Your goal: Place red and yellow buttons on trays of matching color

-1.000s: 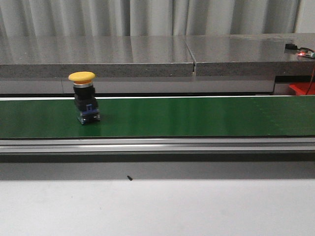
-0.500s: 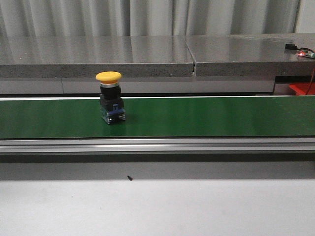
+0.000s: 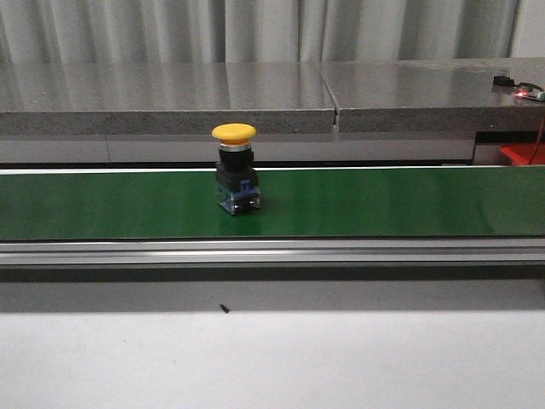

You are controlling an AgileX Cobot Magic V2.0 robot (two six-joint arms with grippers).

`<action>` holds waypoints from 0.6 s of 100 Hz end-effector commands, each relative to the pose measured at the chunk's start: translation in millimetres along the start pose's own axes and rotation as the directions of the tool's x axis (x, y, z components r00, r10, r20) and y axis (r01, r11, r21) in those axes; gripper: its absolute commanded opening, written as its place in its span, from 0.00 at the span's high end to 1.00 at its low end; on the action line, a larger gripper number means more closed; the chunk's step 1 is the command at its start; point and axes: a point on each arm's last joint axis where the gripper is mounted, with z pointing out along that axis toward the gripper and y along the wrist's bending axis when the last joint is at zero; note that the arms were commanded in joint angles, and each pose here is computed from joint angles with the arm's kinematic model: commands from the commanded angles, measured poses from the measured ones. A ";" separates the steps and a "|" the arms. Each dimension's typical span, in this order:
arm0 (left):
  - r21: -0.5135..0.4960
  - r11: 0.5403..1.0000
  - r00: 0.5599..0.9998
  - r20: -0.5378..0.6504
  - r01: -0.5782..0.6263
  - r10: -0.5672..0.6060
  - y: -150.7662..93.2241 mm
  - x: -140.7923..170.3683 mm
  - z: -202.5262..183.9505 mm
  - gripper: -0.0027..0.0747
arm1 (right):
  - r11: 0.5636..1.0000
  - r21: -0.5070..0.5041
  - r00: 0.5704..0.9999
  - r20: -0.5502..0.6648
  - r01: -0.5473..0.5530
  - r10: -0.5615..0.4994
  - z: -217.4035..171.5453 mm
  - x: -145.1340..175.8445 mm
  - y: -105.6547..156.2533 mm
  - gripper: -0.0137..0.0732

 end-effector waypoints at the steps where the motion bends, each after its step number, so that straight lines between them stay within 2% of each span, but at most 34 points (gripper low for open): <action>1: 0.003 1.000 0.992 0.124 -0.015 0.015 -8.9 -5.1 -20.1 0.99 | 1.000 0.010 0.995 0.101 0.007 -0.008 -3.2 -14.8 -0.9 0.92; 28: 0.053 0.995 0.978 0.199 -0.081 0.069 -31.4 28.8 -45.1 0.99 | 1.000 0.010 0.995 0.101 0.007 -0.008 -3.2 -14.8 -0.9 0.92; 46: 0.054 0.998 0.959 0.283 -0.029 0.013 -35.3 54.0 -63.8 0.99 | 1.000 0.010 0.995 0.101 0.007 -0.008 -3.2 -14.8 -0.9 0.92; 60: 0.037 0.999 0.941 0.338 -0.037 0.022 -36.6 67.4 -74.2 0.99 | 1.000 0.011 0.993 0.120 0.007 -0.008 -3.4 -16.5 -1.0 0.92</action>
